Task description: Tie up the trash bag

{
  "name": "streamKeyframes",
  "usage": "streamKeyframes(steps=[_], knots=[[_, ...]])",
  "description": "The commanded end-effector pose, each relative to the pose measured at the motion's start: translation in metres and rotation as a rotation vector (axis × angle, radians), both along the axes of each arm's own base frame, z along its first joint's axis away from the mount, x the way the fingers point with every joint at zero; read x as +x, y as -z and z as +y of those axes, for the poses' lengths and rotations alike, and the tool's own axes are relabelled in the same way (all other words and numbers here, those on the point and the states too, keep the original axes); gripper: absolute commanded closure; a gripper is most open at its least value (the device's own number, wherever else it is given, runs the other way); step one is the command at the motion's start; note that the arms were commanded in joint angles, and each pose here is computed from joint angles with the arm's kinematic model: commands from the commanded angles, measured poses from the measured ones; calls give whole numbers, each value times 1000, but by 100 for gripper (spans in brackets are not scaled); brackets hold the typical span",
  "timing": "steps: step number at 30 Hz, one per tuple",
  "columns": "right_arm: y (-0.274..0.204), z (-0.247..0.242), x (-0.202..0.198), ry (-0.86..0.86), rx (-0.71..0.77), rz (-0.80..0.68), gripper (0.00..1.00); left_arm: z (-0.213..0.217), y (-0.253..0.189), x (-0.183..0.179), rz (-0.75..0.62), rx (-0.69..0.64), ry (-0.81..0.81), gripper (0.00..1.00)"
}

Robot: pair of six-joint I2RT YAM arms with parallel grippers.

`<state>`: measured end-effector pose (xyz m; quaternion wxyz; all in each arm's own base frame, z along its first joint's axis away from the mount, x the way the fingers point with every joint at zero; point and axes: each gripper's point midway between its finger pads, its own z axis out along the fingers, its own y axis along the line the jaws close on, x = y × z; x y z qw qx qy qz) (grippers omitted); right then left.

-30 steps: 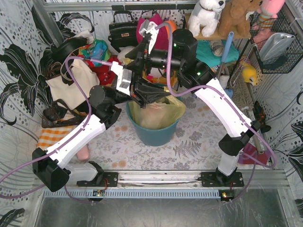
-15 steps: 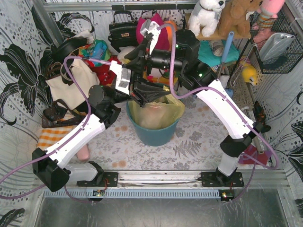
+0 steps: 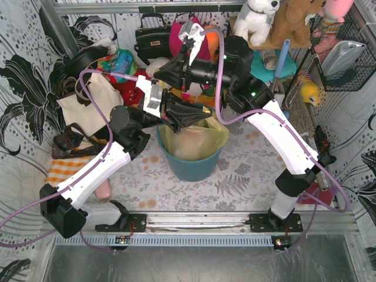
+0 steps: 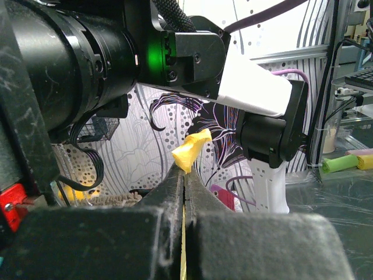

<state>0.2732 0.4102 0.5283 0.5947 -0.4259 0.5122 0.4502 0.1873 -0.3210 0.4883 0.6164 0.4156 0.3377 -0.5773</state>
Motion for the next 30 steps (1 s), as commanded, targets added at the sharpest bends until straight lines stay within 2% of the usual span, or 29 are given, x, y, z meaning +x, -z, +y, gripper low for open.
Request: streamKeyframes(steps=[1,5,17,30], knots=[[-29,-10,-11,6,63,-74,92,4,-12,-5,-42,-26,-2,100],[-31,-10,-11,12,67,-74,100,5,-11,-5,-43,-27,-11,100],[-32,-23,-1,114,81,-45,100,12,-8,-6,-43,-45,-57,100],[-33,-54,-9,212,153,26,100,21,-9,7,-14,-94,-168,100]])
